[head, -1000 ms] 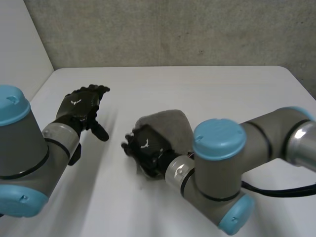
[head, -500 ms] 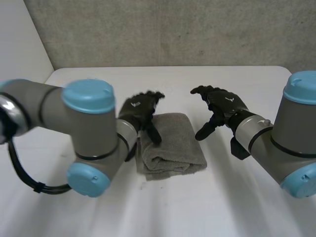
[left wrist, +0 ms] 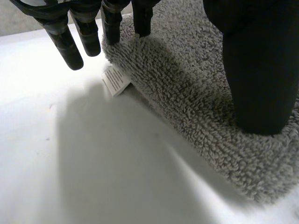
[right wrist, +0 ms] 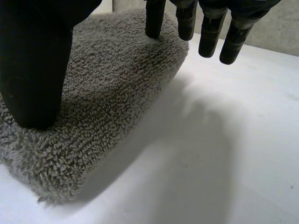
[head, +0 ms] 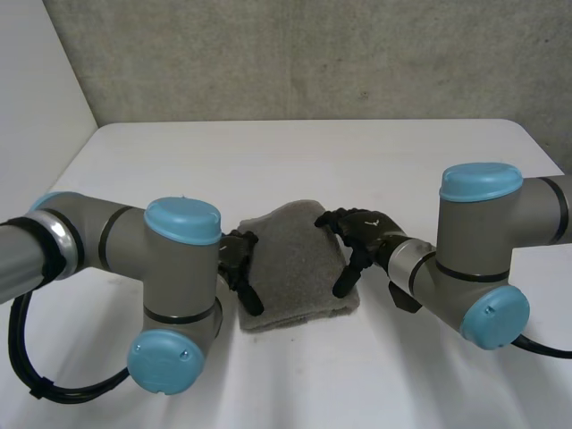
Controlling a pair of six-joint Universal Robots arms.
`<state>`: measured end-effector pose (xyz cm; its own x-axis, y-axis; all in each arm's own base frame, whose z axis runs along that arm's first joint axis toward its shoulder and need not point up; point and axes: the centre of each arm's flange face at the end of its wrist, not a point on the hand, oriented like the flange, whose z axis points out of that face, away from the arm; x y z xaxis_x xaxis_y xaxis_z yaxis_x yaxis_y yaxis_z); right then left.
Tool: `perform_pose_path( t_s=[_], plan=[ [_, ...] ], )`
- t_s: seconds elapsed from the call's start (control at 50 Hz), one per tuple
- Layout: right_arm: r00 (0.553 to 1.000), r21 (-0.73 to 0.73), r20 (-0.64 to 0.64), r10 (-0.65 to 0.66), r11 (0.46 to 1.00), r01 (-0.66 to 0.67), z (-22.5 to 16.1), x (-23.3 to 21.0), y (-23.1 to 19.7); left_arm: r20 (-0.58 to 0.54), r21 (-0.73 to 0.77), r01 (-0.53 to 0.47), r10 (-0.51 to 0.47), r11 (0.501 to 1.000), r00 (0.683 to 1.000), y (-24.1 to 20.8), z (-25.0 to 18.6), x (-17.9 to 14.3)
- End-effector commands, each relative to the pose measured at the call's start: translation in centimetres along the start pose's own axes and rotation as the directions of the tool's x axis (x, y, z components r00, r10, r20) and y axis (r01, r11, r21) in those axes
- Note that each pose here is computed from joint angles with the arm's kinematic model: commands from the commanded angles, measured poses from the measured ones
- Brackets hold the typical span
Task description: Fold the towel.
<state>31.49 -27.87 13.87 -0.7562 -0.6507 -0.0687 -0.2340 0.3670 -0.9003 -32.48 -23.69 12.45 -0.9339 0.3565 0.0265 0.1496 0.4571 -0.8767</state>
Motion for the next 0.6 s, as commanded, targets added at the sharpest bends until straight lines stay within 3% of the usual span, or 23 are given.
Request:
perform_pose_path(
  t_s=[0.02,0.1,0.2,0.26,0.3,0.4,0.6],
  plan=[
    [1.0,0.019,-0.005,-0.026,0.999,0.026,-0.2,0.0,-0.7,-0.018,0.073,0.02,-0.019,0.997,1.0,-2.7,-1.7,0.1],
    [0.999,0.087,-0.017,-0.037,0.995,0.039,-1.4,0.0,-3.2,-0.029,0.135,0.038,-0.035,0.99,0.999,-4.9,-3.0,0.1],
    [0.996,0.229,-0.07,-0.057,0.971,0.071,-4.4,0.2,-8.0,-0.04,0.3,0.092,-0.084,0.95,0.996,-10.8,-6.4,-1.0],
    [0.987,0.332,-0.154,-0.051,0.938,0.1,-7.0,1.1,-11.6,-0.034,0.348,0.109,-0.104,0.931,0.994,-12.5,-7.4,-1.9],
    [0.969,0.414,-0.245,-0.034,0.9,0.136,-9.6,2.1,-14.5,-0.018,0.432,0.127,-0.133,0.893,0.991,-15.5,-9.4,-3.7],
    [0.945,0.428,-0.324,-0.047,0.884,0.19,-11.9,2.7,-16.6,0.042,0.505,0.086,-0.124,0.859,0.991,-18.1,-11.6,-6.1],
    [0.923,0.413,-0.383,-0.033,0.888,0.203,-13.8,3.5,-17.1,0.094,0.476,-0.007,-0.042,0.88,0.995,-18.5,-14.5,-7.1]
  ],
)
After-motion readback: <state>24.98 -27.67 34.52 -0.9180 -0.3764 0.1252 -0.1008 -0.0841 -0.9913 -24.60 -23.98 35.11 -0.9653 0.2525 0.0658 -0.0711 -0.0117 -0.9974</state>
